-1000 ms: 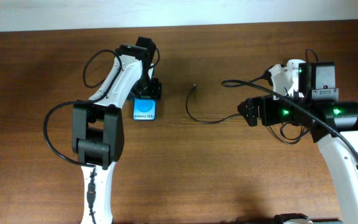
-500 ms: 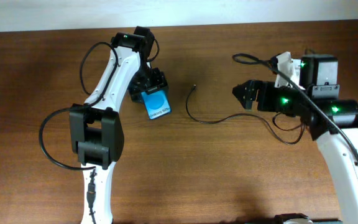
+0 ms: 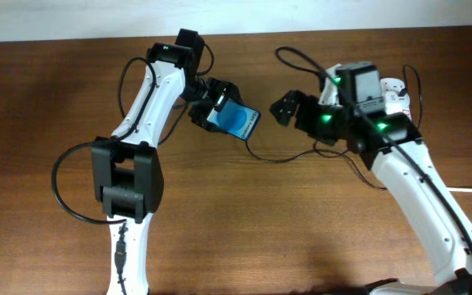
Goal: Plug charger to phone and switch on socket
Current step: 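Carry the phone toward the right gripper and grasp it with right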
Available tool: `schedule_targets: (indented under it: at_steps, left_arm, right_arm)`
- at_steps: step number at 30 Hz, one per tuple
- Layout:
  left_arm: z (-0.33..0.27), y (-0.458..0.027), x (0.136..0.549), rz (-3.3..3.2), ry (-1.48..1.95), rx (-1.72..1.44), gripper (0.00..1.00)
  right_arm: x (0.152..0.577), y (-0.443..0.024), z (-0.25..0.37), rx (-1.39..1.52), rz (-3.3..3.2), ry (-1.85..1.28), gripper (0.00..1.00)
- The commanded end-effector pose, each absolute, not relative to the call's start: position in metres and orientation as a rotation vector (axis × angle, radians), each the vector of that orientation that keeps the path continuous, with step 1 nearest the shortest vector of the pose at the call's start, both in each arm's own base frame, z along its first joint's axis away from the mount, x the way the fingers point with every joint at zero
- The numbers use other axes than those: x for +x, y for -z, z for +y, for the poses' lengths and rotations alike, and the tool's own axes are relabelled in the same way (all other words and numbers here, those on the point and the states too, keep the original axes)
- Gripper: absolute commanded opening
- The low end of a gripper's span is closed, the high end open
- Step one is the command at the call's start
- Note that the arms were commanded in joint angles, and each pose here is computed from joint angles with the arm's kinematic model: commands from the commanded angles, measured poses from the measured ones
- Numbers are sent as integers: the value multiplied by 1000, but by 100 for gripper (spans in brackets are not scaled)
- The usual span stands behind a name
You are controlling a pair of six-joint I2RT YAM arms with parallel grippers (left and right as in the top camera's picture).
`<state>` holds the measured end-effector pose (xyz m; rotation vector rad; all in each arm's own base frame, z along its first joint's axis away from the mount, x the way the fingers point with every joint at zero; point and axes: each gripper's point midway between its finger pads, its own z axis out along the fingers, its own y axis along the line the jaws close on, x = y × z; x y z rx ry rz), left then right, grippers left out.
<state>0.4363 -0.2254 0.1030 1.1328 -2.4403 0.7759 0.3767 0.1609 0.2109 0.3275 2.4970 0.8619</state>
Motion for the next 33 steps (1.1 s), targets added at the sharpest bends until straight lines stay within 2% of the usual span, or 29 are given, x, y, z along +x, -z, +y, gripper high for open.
schedule_targets:
  at_steps: [1, 4, 13, 16, 20, 32, 33]
  left_arm:
    - [-234, -120, 439, -2360, -852, 1150, 0]
    - [-245, -131, 434, -2280, -926, 1101, 0]
    - [-243, -120, 421, -2322, -800, 1121, 0]
    - [-243, -118, 420, -2344, -777, 1122, 0]
    - [-238, -114, 414, -2349, -715, 1142, 0]
    - [-238, -114, 410, -2332, -704, 1142, 0]
    - [-238, -114, 410, -2332, -704, 1142, 0]
  right_arm:
    - [382, -214, 171, 421, 2467, -811, 97]
    - [383, -206, 189, 413, 2485, -836, 89]
    - [387, -160, 233, 368, 2574, -842, 49]
    - [387, -147, 237, 365, 2601, -815, 45]
    - [389, -136, 239, 365, 2618, -797, 32]
    - [391, -125, 248, 344, 2623, -778, 20]
    - [392, -125, 249, 342, 2618, -782, 16]
